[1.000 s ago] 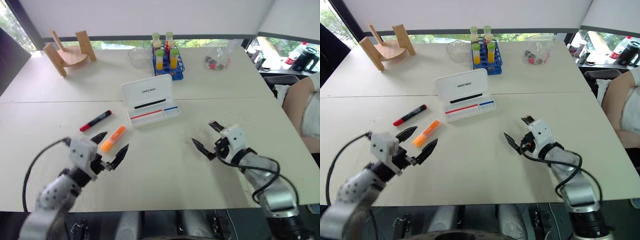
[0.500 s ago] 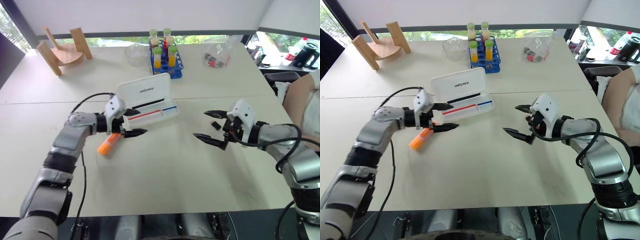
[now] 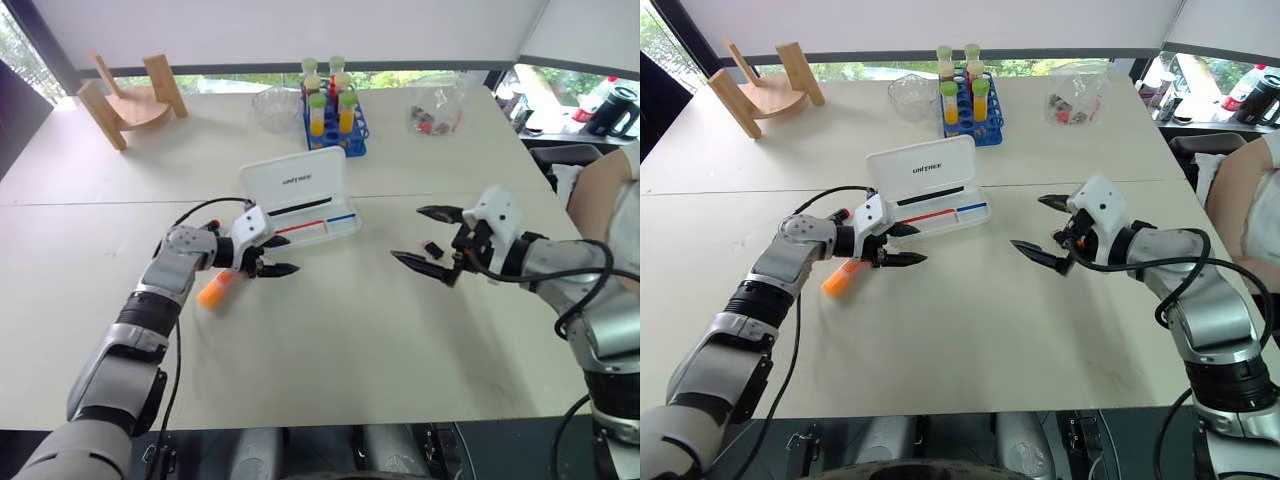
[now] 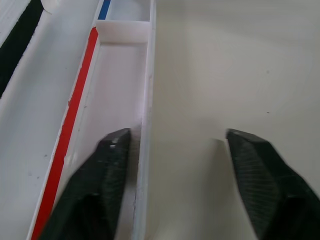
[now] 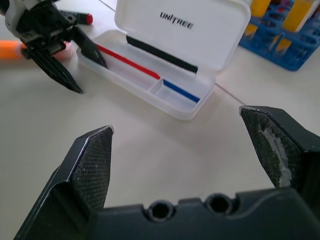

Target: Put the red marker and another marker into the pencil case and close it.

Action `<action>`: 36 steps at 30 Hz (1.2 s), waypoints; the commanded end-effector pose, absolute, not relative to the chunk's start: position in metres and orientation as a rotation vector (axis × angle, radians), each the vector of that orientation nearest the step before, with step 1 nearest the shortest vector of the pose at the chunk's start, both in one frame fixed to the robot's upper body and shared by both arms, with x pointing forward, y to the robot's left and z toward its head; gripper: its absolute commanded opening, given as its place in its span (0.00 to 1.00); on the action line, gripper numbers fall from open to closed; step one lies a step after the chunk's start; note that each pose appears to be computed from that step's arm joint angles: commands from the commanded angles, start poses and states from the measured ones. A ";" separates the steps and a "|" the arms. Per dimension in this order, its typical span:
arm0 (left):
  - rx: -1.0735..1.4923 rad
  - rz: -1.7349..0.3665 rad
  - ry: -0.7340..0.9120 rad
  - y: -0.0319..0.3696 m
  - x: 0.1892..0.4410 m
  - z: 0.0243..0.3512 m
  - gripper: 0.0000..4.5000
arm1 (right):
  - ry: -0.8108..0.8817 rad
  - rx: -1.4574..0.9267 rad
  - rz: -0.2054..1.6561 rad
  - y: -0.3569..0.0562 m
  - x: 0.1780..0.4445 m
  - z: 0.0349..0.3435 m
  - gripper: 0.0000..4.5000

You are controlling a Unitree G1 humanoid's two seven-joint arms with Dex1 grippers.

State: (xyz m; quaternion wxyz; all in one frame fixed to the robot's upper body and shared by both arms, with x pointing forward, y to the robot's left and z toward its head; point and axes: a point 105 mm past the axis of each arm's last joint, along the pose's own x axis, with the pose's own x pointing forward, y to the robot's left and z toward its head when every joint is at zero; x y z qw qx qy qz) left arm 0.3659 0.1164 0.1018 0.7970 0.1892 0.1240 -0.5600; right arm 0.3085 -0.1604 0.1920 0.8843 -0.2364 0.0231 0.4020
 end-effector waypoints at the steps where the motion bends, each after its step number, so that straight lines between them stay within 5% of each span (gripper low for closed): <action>1: 0.417 -1.262 0.249 0.109 0.359 0.107 0.17 | -0.006 -0.514 0.825 -0.159 0.309 0.205 1.00; 3: 0.440 -1.295 0.240 0.105 0.353 0.108 0.01 | -0.010 -0.512 0.825 -0.159 0.310 0.206 1.00; 15: 0.526 -1.477 0.287 0.117 0.290 0.098 0.01 | -0.021 -0.508 0.828 -0.157 0.315 0.211 1.00; 26: 0.468 -1.370 0.277 0.127 0.280 0.100 0.01 | -0.027 -0.508 0.843 -0.154 0.319 0.211 1.00; 29: 0.429 -1.350 0.259 0.128 0.280 0.111 0.20 | -0.031 -0.508 0.848 -0.153 0.319 0.212 1.00; 36: 0.384 -1.328 0.241 0.136 0.267 0.142 0.95 | -0.036 -0.507 0.857 -0.151 0.320 0.212 1.00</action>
